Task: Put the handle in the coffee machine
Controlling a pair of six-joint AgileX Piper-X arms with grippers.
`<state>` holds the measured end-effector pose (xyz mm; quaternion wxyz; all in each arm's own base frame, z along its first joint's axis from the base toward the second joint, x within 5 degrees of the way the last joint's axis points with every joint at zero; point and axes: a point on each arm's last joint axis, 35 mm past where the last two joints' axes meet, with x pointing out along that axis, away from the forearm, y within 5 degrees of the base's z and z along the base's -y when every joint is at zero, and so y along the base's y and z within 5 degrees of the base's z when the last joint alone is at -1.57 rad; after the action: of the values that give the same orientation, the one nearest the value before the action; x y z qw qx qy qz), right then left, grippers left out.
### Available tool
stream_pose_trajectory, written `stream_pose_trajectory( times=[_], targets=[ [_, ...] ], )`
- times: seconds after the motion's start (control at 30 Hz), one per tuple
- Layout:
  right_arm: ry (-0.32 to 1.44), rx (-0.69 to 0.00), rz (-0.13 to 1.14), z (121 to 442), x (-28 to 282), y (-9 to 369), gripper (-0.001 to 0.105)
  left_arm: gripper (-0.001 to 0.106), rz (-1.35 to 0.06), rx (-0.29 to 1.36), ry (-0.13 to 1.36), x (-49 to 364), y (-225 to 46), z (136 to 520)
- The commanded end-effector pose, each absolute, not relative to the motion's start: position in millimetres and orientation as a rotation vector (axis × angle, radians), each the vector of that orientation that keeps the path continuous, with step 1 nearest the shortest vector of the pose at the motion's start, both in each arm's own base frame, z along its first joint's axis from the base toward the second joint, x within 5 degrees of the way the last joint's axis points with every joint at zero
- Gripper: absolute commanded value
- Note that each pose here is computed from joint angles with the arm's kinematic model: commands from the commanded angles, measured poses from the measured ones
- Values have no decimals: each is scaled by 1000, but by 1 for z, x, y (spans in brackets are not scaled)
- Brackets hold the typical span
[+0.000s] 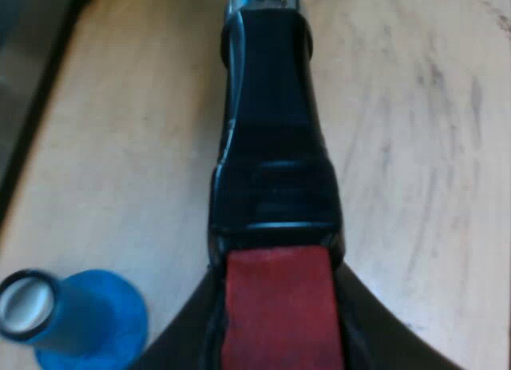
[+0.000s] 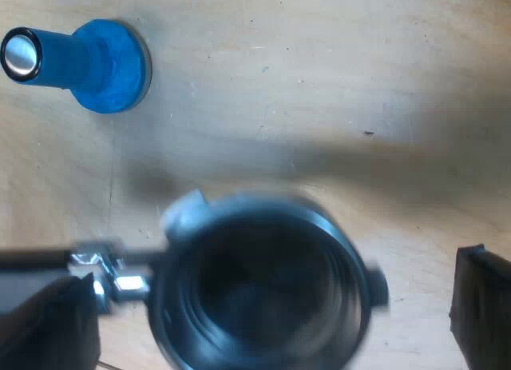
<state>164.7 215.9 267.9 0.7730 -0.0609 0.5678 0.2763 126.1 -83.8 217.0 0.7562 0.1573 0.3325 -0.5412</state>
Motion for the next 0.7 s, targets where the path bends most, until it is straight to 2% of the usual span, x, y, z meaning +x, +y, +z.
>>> stream_pose_trajectory(
  times=[0.03,0.23,0.4,0.7],
  targets=[
    [1202,-161,625,273,164,216,90,0,-1182,320,681,128,-84,225],
    [1153,-174,596,279,163,212,90,0,-1141,301,696,130,-78,225],
    [1050,-236,567,292,153,210,90,0,-1097,261,689,130,-74,231],
    [905,-324,588,305,124,221,90,0,-1035,216,681,137,-63,247]
  ],
)
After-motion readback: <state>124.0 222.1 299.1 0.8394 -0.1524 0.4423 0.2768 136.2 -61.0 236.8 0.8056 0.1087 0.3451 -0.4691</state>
